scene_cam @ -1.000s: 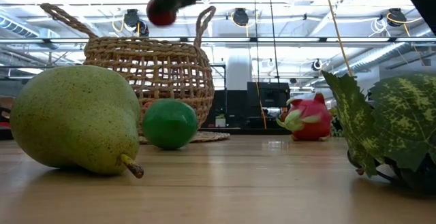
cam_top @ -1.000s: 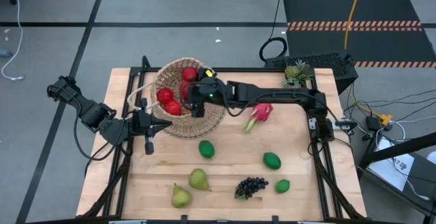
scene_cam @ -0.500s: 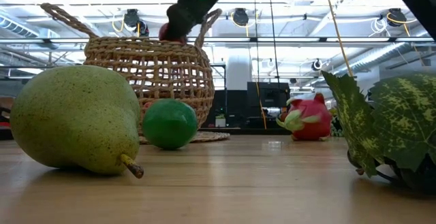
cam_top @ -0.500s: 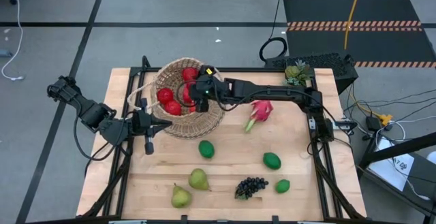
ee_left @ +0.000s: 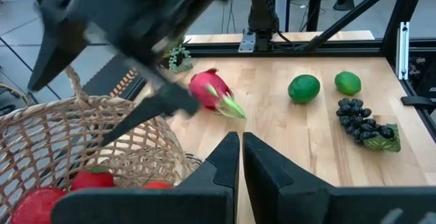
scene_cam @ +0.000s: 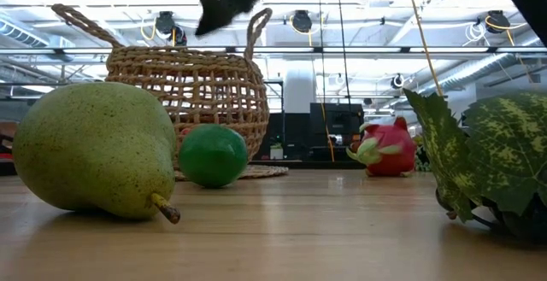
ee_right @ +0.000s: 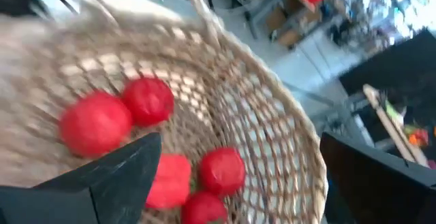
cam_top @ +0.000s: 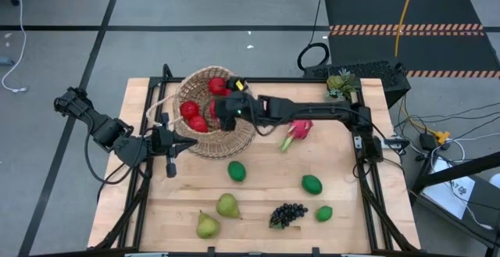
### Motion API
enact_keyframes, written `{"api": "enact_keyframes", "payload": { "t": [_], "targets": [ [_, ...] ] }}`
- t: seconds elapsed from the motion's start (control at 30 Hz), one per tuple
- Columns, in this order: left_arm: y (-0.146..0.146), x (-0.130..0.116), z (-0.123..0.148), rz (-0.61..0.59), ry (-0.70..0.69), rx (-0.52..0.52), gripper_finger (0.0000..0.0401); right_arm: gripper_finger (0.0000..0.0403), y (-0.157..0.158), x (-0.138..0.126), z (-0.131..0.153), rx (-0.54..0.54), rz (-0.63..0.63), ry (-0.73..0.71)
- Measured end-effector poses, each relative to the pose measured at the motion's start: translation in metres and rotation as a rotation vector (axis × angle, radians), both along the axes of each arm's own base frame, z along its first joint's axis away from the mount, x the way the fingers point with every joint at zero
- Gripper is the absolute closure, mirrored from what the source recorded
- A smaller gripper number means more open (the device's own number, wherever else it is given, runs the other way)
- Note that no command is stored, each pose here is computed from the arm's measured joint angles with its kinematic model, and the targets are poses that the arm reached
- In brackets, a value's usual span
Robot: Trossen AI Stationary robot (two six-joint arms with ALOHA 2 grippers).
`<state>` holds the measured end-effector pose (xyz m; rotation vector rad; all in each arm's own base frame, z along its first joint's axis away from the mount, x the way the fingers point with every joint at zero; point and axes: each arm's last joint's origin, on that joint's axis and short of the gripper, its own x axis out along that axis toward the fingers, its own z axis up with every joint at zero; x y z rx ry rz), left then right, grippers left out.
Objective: Build produce basket
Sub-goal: Put the dragon fruit into the basket
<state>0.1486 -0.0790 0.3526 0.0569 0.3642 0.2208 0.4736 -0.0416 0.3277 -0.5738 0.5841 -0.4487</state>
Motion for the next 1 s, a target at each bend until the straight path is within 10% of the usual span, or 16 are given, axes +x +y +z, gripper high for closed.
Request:
{"api": "enact_keyframes", "payload": {
  "t": [0.5,1.0],
  "targets": [
    [-0.006,0.007,-0.006,-0.025,0.038,0.012,0.0377,0.0009,0.129,-0.067,0.054,0.196,0.188,0.004],
    [-0.009,0.011,-0.009,-0.019,0.048,0.005,0.0377,0.0009,0.199,-0.117,0.042,0.404,0.157,0.097]
  ]
}}
